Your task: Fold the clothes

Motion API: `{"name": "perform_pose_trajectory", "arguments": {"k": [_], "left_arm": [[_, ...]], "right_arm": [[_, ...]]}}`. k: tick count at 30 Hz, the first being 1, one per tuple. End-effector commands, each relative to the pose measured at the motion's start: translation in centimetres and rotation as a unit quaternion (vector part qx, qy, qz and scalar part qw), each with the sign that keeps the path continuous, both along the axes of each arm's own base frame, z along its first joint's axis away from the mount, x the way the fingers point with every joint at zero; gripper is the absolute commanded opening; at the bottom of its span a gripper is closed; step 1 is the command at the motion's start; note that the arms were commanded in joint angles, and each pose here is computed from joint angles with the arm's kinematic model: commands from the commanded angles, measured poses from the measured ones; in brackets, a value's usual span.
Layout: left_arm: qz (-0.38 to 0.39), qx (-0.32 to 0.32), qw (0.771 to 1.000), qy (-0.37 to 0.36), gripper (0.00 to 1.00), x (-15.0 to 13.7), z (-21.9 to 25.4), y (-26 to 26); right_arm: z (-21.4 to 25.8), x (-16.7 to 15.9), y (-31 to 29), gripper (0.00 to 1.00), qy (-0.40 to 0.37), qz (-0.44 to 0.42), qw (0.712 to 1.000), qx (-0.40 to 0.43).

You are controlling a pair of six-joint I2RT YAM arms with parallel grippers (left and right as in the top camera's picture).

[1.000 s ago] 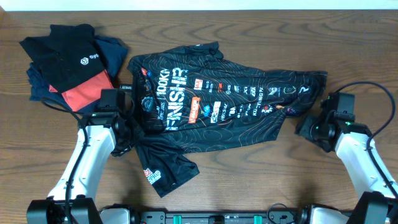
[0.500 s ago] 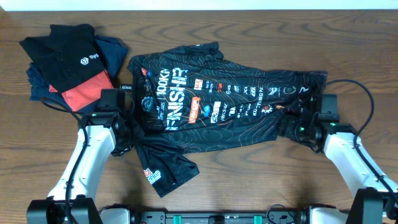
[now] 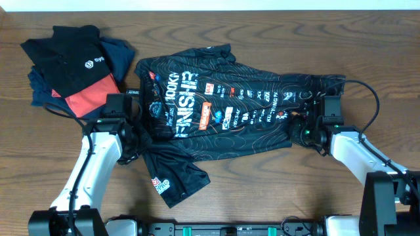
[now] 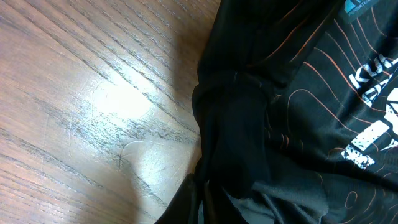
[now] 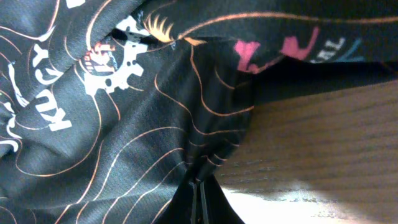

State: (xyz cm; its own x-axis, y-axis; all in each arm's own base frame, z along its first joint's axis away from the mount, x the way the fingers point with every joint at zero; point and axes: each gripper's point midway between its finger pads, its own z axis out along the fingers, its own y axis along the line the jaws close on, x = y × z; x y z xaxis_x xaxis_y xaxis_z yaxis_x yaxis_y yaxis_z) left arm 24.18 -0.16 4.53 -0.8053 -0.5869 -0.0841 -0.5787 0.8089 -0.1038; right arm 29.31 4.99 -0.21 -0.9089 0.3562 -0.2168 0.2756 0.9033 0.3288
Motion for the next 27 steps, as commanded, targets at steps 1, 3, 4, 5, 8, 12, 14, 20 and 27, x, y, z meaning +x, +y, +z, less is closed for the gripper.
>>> {"name": "perform_pose_trajectory", "arguments": {"k": [1,3,4,5,8,12,14,20,27], "left_arm": [[-0.011,0.013,1.0,-0.002,0.06,0.0,0.1,0.6],[-0.013,0.014,1.0,-0.002,0.06,0.0,0.1,0.6],[-0.013,0.014,1.0,-0.002,0.06,0.0,0.1,0.6],[-0.013,0.014,1.0,-0.002,0.06,0.0,0.1,0.6],[-0.013,0.014,1.0,-0.002,0.06,0.0,0.1,0.6],[-0.021,0.015,1.0,-0.002,0.06,0.0,0.1,0.6],[-0.022,0.015,1.0,0.0,0.06,-0.1,0.0,0.6],[-0.022,0.015,1.0,0.004,0.06,-0.3,0.0,0.6],[-0.022,0.014,1.0,0.007,0.06,-0.5,0.0,0.5]], "right_arm": [[1.1,-0.5,-1.5,0.01,0.009,-0.026,0.999,-0.031],[3.3,-0.6,-3.6,0.01,0.012,-0.063,0.995,-0.076],[5.1,-0.2,-4.4,0.01,0.001,-0.074,0.992,-0.099],[7.3,0.6,-5.1,0.01,-0.021,-0.078,0.99,-0.118],[14.0,3.5,-4.3,0.01,-0.106,-0.018,0.985,-0.134],[19.7,4.6,1.4,0.01,-0.172,0.14,0.971,-0.086],[19.4,3.5,3.5,0.01,-0.161,0.193,0.965,-0.072],[13.2,-1.0,5.3,0.12,-0.038,0.284,0.954,-0.086],[10.2,0.5,-0.9,0.15,0.017,0.103,0.971,-0.217]]}}
